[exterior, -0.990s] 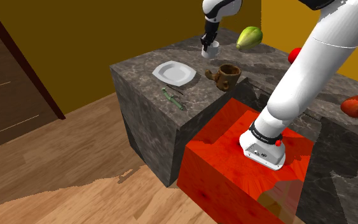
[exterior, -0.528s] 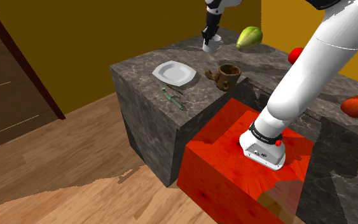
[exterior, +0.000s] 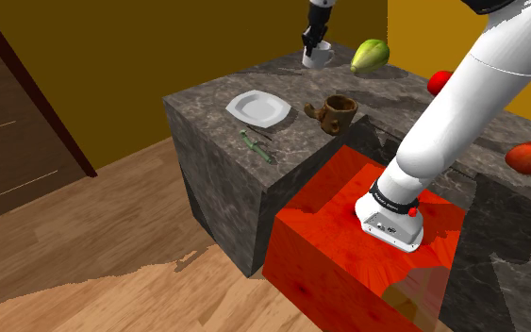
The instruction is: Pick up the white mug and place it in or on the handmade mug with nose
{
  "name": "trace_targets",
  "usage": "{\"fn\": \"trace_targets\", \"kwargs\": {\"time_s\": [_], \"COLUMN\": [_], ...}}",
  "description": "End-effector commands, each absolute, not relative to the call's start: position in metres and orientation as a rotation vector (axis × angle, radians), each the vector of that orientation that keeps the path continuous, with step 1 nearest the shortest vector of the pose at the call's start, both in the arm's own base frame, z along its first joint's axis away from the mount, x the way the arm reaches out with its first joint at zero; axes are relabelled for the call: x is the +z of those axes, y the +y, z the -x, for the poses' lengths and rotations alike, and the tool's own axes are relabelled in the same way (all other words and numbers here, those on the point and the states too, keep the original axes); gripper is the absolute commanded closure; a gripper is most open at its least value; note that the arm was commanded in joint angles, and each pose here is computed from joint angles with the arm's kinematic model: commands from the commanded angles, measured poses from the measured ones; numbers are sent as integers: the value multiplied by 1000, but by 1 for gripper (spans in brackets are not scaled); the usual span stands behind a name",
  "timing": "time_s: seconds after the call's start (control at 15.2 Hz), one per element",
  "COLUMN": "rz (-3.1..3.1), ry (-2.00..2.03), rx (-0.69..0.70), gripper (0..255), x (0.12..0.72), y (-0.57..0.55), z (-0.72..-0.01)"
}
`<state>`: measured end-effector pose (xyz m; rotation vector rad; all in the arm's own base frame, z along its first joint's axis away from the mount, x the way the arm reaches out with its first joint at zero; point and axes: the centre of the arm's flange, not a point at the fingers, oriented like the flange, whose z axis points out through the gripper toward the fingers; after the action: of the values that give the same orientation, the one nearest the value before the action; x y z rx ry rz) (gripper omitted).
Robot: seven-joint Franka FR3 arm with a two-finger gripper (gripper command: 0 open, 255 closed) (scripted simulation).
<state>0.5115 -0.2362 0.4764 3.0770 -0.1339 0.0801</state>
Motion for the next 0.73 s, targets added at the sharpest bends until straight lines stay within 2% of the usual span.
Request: {"fn": "trace_targets", "kwargs": {"time_s": [0.0, 0.66], "rz": [-3077, -3077], "ry": [-134, -134], "rx": [80, 80], "gripper": [255, 255], "x": [487, 540], "y": [-236, -236], "z": [-511, -511]}}
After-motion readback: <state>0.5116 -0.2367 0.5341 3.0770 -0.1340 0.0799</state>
